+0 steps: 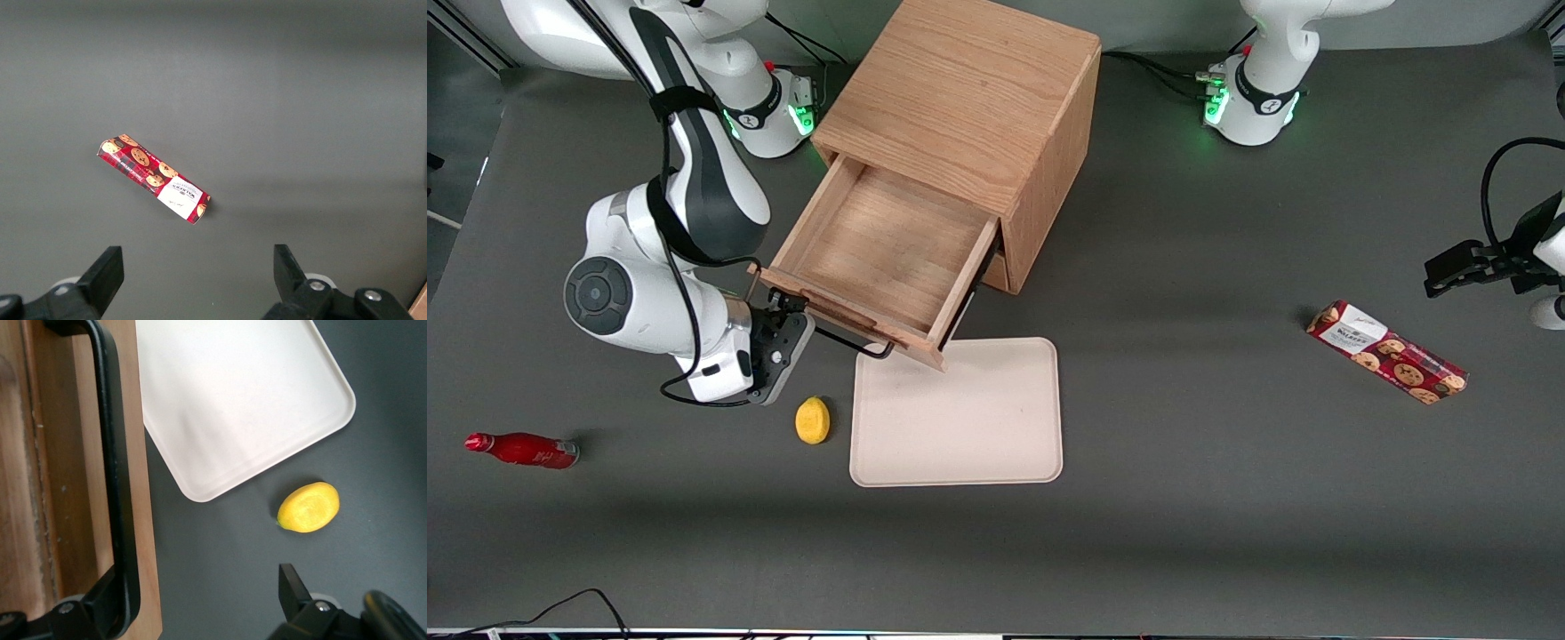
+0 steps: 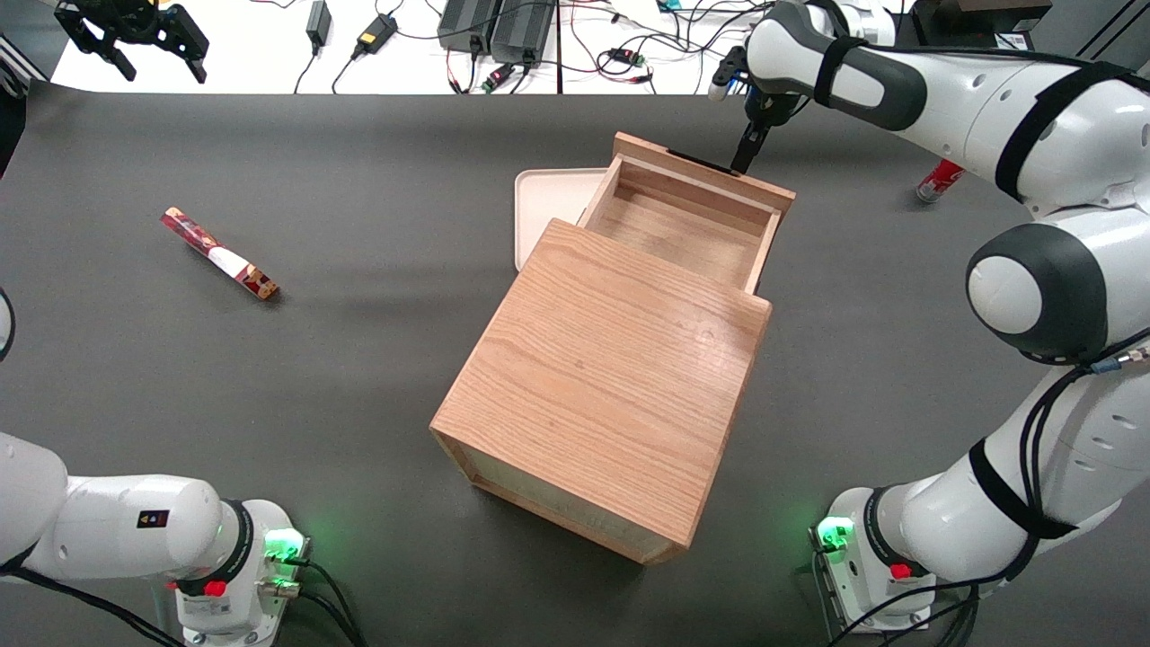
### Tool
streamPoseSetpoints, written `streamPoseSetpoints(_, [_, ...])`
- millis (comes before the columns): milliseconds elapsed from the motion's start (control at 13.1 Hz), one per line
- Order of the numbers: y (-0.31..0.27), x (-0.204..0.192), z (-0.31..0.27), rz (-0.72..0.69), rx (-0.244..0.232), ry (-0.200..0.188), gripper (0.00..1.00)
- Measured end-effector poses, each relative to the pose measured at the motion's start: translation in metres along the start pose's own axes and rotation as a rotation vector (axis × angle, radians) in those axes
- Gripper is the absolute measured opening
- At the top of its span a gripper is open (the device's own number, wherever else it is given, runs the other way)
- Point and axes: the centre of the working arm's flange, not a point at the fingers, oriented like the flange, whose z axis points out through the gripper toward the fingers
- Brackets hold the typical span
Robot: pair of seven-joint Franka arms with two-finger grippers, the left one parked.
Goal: Open upper drawer
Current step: 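Pull the upper drawer outward from the cabinet with the right gripper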
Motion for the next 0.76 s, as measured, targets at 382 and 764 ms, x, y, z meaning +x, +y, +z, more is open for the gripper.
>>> streamPoseSetpoints(382, [0.0038,0.001,-0.0061,0.0,-0.012,0.008,1.0])
streamPoseSetpoints(764, [0.0057,0.0041,-0.0099,-0.002,-0.019,0.014,1.0])
